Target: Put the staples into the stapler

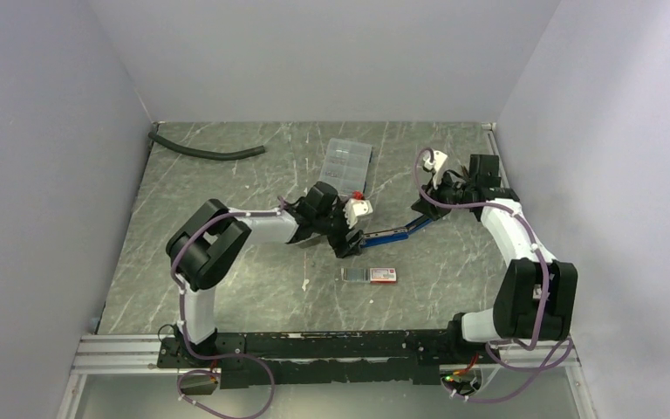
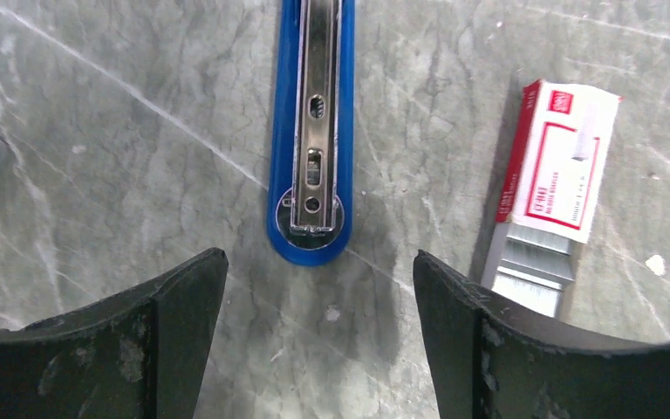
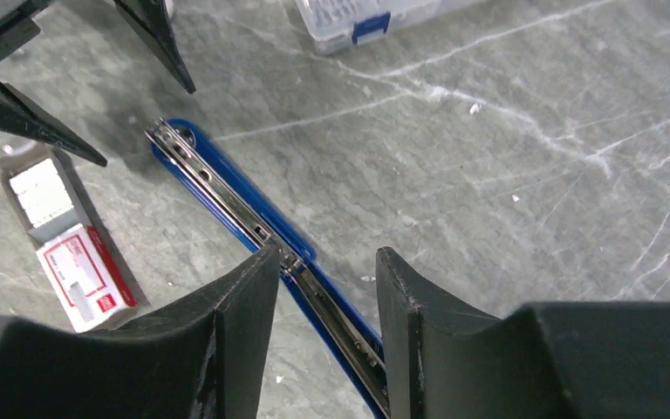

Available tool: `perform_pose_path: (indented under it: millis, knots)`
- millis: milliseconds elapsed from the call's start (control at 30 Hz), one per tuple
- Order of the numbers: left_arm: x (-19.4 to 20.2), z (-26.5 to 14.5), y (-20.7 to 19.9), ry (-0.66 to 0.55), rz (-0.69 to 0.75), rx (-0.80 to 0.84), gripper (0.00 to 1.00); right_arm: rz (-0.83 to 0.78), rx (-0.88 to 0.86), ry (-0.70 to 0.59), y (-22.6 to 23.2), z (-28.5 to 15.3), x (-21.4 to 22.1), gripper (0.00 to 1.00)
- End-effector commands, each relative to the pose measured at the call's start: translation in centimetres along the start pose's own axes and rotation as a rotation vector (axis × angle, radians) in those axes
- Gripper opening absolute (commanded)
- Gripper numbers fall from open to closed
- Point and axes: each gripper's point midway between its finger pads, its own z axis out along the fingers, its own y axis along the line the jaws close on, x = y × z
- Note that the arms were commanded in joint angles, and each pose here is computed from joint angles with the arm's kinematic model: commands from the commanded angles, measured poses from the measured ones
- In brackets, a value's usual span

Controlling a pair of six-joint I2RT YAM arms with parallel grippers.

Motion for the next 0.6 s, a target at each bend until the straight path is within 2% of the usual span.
perform_pose_path:
  millis: [0, 100, 267, 400, 567]
  knots:
    - [-6.1, -3.6, -0.9, -0.039, 0.090, 0.031, 0.84, 0.001, -0.021, -0.104, 1.0, -2.0, -4.9, 0.50]
    - [-6.4, -6.0, -2.4, 0.015, 0.136, 0.075, 0.84, 0.023, -0.052, -0.106, 2.7, -2.8, -5.1, 0.53]
    - [-5.2, -9.7, -5.9, 0.073, 0.185, 0.194, 0.78, -0.002, -0.140, -0.089, 6.9, -2.4, -3.8, 0.55]
    - [-4.4, -10.0, -8.6, 0.033, 0.176, 0.331, 0.67, -0.011, -0.223, -0.083, 9.6, -0.7, -2.6, 0.55]
    - [-4.8, -8.7, -9.9, 0.000, 0.194, 0.428, 0.55, 0.016, -0.279, -0.046, 10.8, 0.2, -1.6, 0.55]
